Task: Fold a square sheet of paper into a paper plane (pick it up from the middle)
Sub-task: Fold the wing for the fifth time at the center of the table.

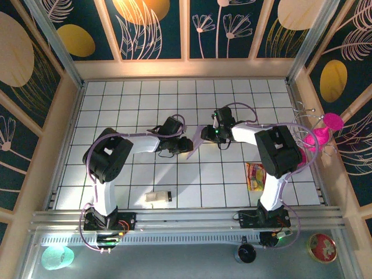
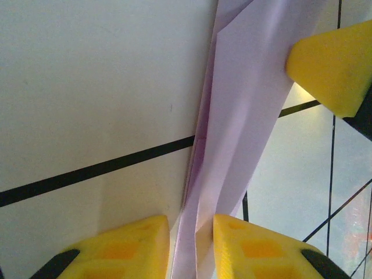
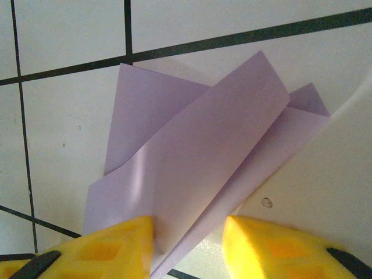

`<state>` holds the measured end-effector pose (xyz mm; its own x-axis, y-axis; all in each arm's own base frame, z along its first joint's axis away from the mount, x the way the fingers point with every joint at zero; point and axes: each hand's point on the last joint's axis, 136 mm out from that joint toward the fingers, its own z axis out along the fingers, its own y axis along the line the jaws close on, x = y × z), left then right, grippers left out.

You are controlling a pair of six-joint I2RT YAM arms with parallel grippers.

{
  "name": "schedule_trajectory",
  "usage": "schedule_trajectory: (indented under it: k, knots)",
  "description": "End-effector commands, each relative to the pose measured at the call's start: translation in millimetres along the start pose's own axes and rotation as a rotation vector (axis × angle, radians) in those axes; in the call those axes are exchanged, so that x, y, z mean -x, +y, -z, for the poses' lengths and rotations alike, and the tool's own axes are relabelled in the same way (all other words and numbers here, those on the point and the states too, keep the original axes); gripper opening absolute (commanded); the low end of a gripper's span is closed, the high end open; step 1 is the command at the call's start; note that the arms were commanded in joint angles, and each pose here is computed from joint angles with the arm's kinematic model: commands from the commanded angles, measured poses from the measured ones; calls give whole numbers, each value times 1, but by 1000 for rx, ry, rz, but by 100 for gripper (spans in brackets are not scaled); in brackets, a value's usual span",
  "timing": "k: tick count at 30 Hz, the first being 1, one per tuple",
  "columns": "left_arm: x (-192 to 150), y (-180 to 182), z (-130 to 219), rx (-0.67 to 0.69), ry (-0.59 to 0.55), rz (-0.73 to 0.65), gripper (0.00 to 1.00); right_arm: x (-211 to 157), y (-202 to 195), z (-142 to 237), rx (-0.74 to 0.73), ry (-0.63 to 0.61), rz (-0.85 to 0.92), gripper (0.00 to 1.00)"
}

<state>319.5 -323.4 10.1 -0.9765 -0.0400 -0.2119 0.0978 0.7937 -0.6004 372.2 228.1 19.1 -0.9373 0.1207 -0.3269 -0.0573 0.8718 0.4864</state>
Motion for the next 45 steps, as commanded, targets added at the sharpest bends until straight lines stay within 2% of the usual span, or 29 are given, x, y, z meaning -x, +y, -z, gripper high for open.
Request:
schedule_trajectory:
  k: [1, 8, 11, 15, 18, 23, 37, 45]
  knots:
    - [-44, 84, -35, 270, 103, 2, 28, -49, -32, -20, -93, 138, -65, 40]
    - [-47, 90, -38, 289, 114, 3, 29, -3, -4, 42, 7, -56, -75, 49]
    - [-48, 91, -38, 291, 115, 3, 30, 1, 13, 58, 79, -78, -43, 49]
    - [-49, 91, -38, 292, 116, 3, 30, -4, 47, 64, 238, -48, -3, 42]
    - [-49, 91, -38, 294, 117, 5, 30, -9, 67, 61, 307, -23, 14, 35]
    - [-49, 92, -37, 300, 116, 5, 30, -11, 69, 41, 315, 13, -10, 28]
    - [-50, 94, -39, 306, 128, 5, 32, -7, 71, 18, 319, 41, -21, 24]
    - [-50, 93, -39, 307, 130, 5, 32, -8, 58, 6, 256, 56, -37, 23]
